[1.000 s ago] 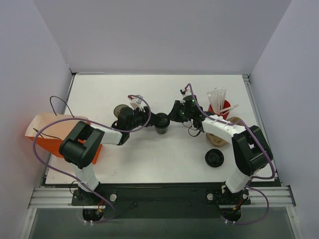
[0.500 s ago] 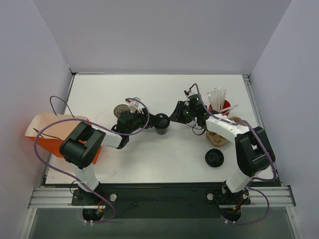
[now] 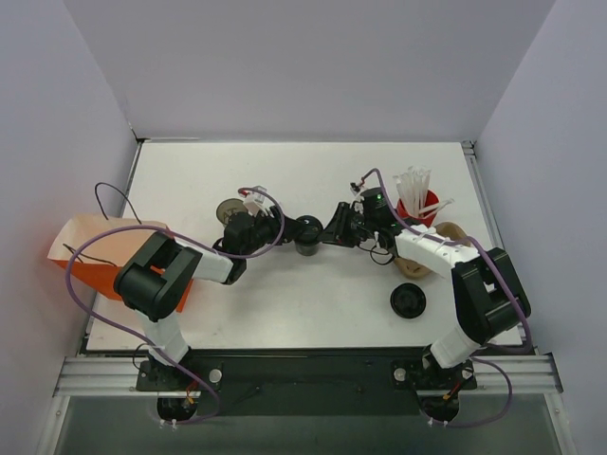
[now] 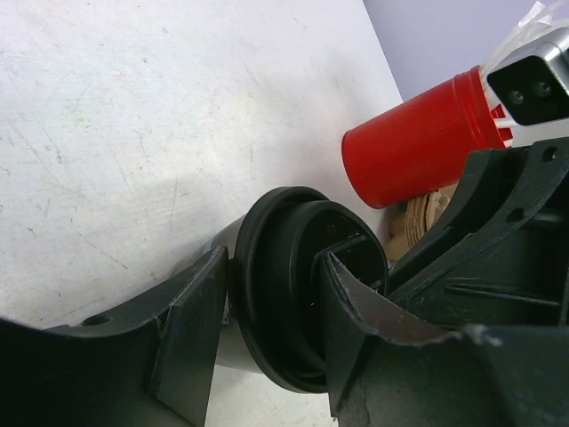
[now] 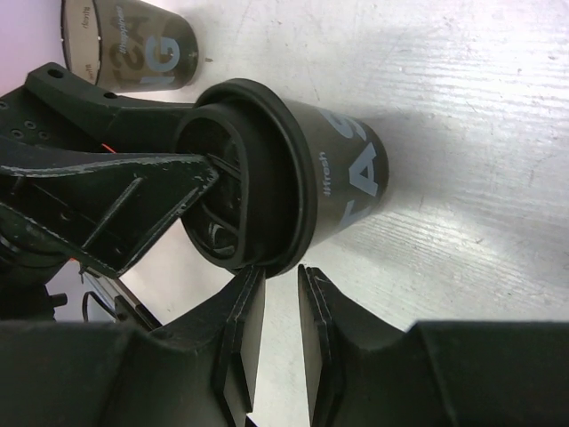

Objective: Pack the takeout coffee

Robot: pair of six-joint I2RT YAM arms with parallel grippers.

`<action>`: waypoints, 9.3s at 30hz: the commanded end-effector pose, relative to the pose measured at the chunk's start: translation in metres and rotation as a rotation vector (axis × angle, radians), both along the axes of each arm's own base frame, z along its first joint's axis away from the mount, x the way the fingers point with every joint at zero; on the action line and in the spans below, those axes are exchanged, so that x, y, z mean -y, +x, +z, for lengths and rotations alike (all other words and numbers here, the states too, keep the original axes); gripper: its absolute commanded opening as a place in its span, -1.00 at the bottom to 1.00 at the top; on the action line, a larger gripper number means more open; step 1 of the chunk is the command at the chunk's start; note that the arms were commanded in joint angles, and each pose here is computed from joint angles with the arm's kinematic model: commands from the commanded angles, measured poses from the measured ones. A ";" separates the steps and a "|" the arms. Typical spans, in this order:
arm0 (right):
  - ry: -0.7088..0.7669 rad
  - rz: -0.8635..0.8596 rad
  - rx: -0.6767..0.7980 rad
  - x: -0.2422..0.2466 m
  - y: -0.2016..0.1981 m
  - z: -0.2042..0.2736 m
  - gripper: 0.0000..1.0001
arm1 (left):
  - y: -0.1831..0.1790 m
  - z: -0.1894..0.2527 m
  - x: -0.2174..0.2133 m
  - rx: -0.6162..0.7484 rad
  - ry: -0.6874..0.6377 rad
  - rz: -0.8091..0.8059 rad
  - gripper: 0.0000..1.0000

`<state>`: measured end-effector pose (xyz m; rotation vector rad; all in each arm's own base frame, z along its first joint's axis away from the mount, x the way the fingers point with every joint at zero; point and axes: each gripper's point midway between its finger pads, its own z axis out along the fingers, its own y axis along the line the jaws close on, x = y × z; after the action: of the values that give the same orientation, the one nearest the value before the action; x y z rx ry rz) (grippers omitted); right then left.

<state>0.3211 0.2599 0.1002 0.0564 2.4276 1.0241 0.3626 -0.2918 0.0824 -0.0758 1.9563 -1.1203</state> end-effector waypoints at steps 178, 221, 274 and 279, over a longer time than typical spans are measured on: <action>0.002 0.043 -0.013 0.005 0.056 0.005 -0.42 | -0.103 -0.187 -0.065 -0.572 0.443 -0.149 -0.04; -0.103 0.027 0.036 0.017 0.068 0.026 -0.54 | -0.081 -0.178 -0.045 -0.499 0.423 -0.318 -0.02; -0.043 0.177 -0.261 -0.015 0.007 -0.089 -0.78 | -0.044 -0.164 -0.034 -0.482 0.437 -0.241 -0.02; -0.041 0.178 -0.199 -0.013 0.022 -0.061 -0.63 | -0.046 -0.161 -0.031 -0.480 0.402 -0.242 -0.02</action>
<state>0.4184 0.2543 0.0918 0.0022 2.3594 1.0831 0.4206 -0.3050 0.0842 0.1837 2.0039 -1.1328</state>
